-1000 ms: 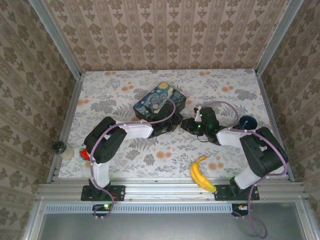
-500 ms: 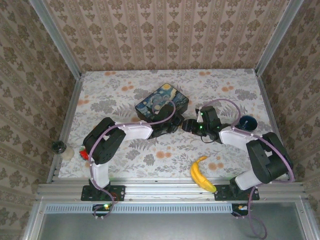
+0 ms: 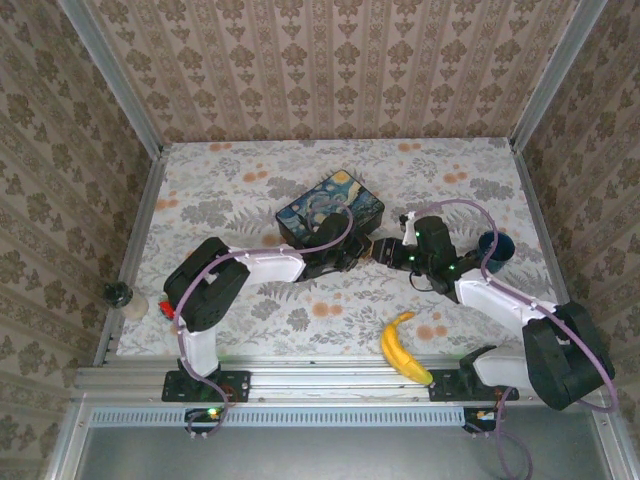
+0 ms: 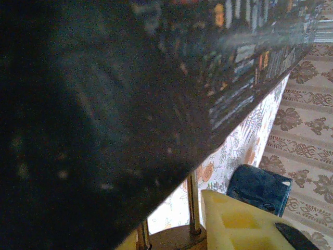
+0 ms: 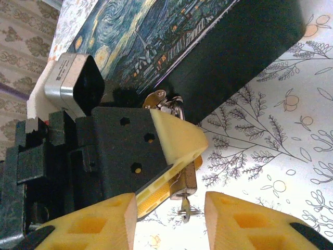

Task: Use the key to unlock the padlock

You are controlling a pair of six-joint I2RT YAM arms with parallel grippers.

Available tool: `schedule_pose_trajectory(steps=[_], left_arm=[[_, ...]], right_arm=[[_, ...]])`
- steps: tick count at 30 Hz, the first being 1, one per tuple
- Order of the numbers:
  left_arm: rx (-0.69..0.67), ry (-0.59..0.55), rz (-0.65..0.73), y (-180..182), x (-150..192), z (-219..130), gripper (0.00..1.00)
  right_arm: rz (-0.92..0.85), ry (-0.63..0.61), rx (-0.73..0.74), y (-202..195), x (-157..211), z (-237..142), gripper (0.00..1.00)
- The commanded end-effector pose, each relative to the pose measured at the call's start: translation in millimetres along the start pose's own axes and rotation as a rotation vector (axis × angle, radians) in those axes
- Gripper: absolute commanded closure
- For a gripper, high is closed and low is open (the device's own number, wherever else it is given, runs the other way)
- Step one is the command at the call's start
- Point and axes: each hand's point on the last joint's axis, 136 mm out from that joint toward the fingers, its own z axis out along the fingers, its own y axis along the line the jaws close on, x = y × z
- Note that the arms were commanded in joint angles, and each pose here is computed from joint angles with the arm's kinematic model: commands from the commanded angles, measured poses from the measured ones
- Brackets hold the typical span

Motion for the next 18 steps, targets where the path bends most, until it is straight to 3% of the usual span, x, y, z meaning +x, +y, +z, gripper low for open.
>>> schedule_pose_trajectory(steps=[1, 9, 18], left_arm=[[-0.119, 0.160, -0.060, 38.5, 39.6, 4.3, 1.00], [-0.113, 0.166, -0.058, 35.2, 41.0, 6.7, 1.00], [-0.109, 0.177, -0.050, 30.8, 43.6, 6.9, 1.00]], right_arm=[[0.012, 0.012, -0.034, 2.6, 8.5, 3.4, 0.63], [0.027, 0.045, -0.014, -4.3, 23.3, 10.8, 0.66], [0.050, 0.028, -0.040, -1.6, 17.0, 24.8, 0.78]])
